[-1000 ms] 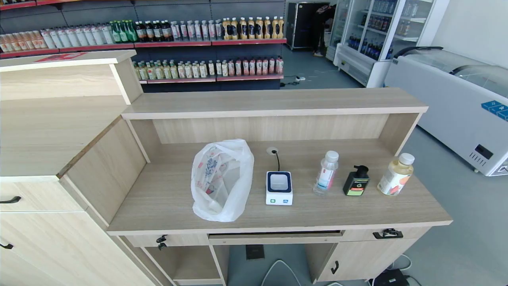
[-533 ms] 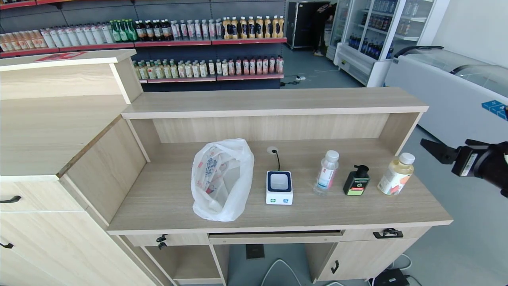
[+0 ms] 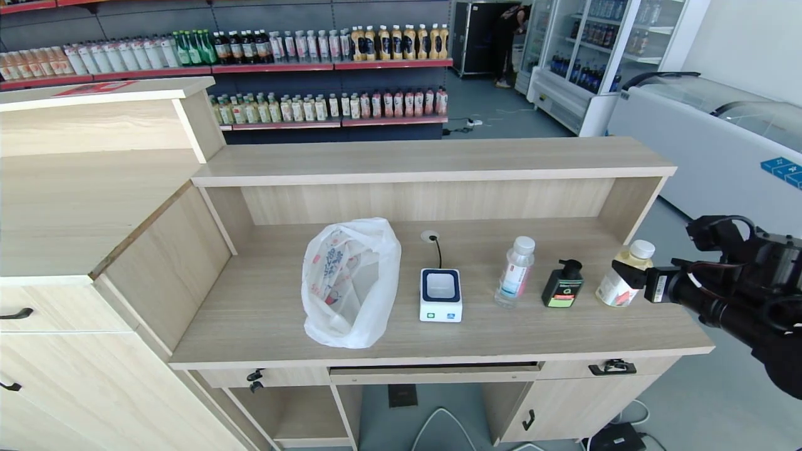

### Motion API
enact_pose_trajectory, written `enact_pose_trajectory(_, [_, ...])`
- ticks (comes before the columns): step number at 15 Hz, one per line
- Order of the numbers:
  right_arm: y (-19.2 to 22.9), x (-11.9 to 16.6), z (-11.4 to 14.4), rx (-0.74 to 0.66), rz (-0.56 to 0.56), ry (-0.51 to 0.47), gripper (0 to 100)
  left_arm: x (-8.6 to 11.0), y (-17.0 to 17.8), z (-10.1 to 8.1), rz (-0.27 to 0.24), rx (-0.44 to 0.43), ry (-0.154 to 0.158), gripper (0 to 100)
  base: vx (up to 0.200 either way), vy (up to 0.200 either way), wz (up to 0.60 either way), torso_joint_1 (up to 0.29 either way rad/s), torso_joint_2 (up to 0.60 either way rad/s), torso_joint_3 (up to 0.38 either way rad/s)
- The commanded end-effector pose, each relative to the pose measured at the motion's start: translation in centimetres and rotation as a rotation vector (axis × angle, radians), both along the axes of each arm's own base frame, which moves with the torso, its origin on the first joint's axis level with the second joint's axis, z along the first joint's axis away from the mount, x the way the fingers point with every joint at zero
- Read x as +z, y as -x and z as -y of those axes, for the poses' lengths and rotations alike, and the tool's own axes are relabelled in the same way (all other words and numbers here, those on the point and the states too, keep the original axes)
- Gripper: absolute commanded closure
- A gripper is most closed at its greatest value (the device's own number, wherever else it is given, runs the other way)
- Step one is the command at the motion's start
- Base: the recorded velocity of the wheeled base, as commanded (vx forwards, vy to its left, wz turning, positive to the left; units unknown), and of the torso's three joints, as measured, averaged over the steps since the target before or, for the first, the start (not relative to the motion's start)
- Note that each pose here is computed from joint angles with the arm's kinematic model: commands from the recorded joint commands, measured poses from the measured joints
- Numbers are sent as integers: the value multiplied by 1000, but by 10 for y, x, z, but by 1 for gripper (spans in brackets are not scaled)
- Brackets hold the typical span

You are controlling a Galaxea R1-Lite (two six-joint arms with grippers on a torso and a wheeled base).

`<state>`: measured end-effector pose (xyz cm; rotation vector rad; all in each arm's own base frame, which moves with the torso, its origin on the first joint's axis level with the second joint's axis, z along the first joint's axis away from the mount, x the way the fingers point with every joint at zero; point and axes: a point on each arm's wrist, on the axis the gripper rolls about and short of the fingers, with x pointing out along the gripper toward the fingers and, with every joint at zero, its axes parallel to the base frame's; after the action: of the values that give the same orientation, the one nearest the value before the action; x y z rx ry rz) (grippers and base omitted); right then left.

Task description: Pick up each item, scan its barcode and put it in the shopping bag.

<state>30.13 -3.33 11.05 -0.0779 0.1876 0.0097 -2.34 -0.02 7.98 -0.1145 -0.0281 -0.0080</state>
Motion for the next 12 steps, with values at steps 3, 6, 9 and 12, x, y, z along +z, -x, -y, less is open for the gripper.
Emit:
enact_pose_trajectory(3, [-20,-36,-13,59,-44,27,0,0,0,0,2,0,0,0,0,0,0,0,0,0])
enact_pose_trajectory(6, [-34,-46,-32,120,14,46,0,0,0,0,1,0,0,0,0,0,0,0,0,0])
enact_pose_trajectory(9, [-43,-58,-43,154,24,46,0,0,0,0,1,-1,0,0,0,0,0,0,0,0])
enact_pose_trajectory(12, [-60,-64,-44,162,47,64,0,0,0,0,1,0,0,0,0,0,0,0,0,0])
